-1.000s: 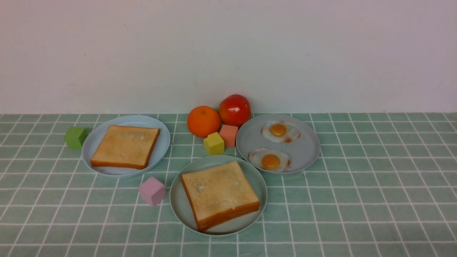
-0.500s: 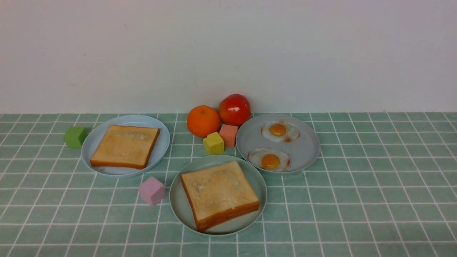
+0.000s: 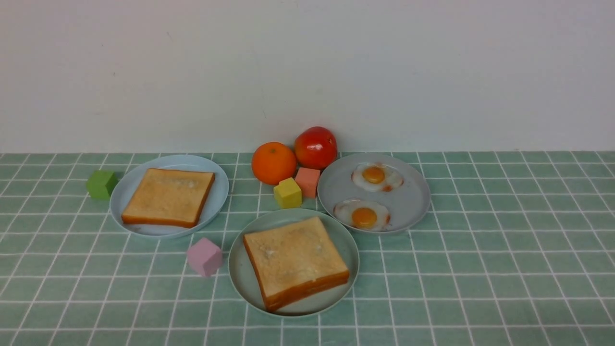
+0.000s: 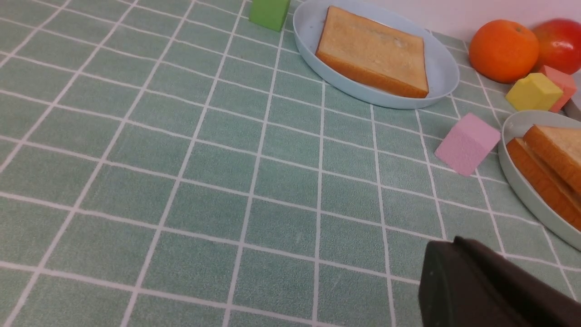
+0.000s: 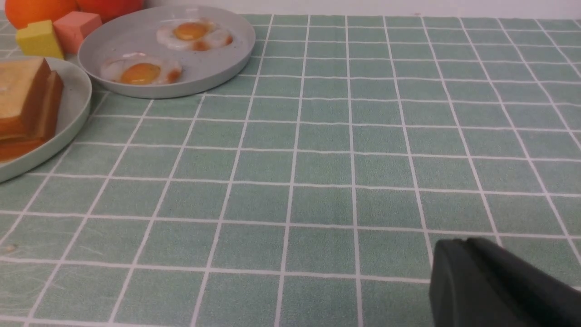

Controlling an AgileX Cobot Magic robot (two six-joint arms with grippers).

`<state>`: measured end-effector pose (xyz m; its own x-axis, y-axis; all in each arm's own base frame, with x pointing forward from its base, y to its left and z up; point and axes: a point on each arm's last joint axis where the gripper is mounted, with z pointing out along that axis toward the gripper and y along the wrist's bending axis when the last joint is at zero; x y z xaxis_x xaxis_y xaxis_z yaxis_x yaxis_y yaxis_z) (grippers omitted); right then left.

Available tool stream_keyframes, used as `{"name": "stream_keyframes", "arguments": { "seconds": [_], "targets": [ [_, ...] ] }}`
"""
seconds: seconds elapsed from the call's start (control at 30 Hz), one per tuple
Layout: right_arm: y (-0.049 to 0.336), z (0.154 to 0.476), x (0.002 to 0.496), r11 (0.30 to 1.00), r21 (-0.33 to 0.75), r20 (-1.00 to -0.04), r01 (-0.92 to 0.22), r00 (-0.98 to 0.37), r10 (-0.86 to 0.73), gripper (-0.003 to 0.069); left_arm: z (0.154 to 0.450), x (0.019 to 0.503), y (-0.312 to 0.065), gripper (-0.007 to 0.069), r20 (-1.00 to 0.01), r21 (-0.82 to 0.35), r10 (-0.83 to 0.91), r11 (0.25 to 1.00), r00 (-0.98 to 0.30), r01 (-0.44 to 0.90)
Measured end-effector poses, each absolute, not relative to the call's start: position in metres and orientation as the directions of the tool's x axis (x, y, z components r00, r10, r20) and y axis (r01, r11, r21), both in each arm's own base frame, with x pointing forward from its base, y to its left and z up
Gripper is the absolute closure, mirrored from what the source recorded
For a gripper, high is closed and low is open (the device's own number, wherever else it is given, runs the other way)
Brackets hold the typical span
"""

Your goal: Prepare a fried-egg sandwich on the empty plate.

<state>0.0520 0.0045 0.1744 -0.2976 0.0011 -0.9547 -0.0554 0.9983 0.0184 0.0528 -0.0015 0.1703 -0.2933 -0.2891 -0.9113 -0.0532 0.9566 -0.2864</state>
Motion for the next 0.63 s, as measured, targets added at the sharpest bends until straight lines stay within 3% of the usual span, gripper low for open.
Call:
{"name": "stream_keyframes", "arguments": {
  "seconds": [0.63],
  "targets": [
    [0.0045, 0.1744, 0.052, 0.998, 0.018, -0.955, -0.056, -0.298, 0.0, 0.0606, 0.1703, 0.0528, -0.0014, 0.0624, -0.911, -0.288, -0.291, 0.956, -0.293, -0.054]
  ]
}}
